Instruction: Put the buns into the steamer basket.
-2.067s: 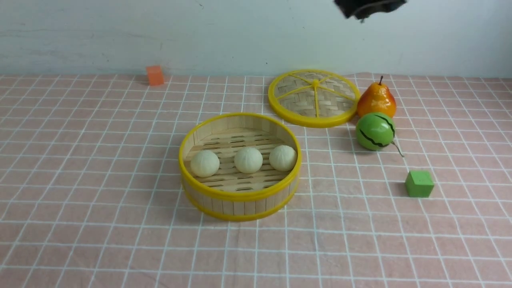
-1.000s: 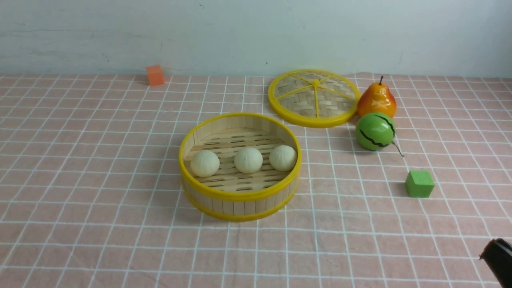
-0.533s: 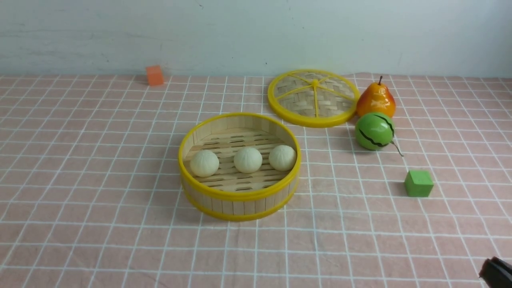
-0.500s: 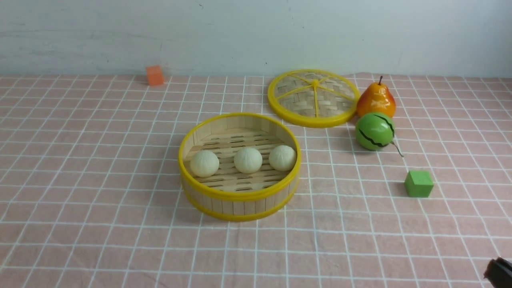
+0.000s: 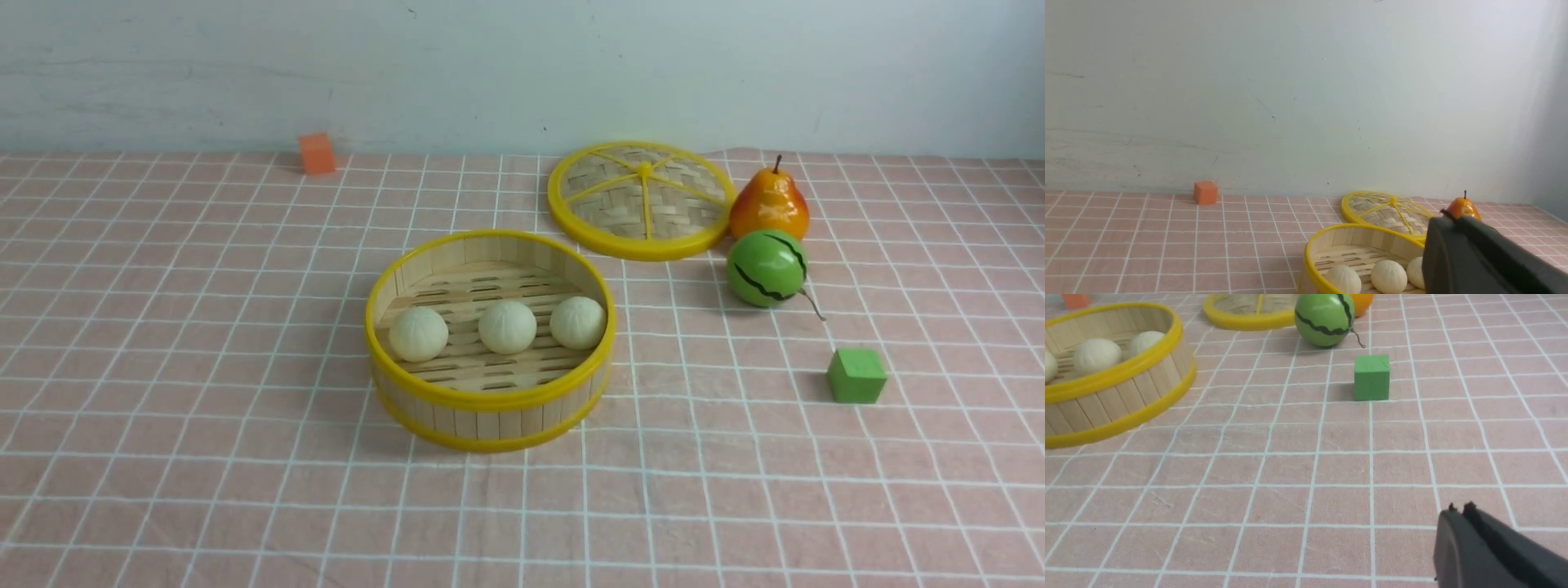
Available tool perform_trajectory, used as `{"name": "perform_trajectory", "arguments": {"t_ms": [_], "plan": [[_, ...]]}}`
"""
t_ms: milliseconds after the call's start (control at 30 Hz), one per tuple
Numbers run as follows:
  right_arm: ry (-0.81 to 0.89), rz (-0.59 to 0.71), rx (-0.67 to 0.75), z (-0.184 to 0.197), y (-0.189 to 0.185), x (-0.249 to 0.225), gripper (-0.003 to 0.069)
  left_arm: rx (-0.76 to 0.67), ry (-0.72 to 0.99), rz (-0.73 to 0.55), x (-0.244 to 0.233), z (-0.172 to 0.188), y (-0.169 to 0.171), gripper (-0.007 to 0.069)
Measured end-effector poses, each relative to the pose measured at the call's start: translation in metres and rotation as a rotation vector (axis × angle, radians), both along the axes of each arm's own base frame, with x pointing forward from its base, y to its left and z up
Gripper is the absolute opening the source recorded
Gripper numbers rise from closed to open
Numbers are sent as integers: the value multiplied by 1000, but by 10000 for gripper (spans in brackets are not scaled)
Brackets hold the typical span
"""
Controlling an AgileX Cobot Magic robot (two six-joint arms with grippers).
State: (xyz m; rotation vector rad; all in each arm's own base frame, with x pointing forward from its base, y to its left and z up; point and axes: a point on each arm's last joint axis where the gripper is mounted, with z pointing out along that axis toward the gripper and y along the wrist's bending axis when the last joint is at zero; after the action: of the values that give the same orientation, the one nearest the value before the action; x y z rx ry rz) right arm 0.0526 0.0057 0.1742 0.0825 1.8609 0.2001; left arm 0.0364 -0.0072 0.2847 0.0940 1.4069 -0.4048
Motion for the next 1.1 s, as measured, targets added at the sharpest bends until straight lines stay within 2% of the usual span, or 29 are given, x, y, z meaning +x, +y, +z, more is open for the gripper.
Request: {"name": "perform_trajectory", "arguments": {"t_ms": [333, 833, 1000, 1100], "plan": [[30, 6, 53, -1, 2, -1, 0, 1, 4, 2, 0, 0, 0, -4], [31, 6, 55, -1, 2, -1, 8, 2, 11, 4, 0, -3, 0, 0], [33, 6, 55, -1, 2, -1, 14, 10, 79, 83, 4, -20, 3, 0], [33, 6, 55, -1, 2, -1, 19, -11, 150, 143, 10, -42, 3, -1]]}}
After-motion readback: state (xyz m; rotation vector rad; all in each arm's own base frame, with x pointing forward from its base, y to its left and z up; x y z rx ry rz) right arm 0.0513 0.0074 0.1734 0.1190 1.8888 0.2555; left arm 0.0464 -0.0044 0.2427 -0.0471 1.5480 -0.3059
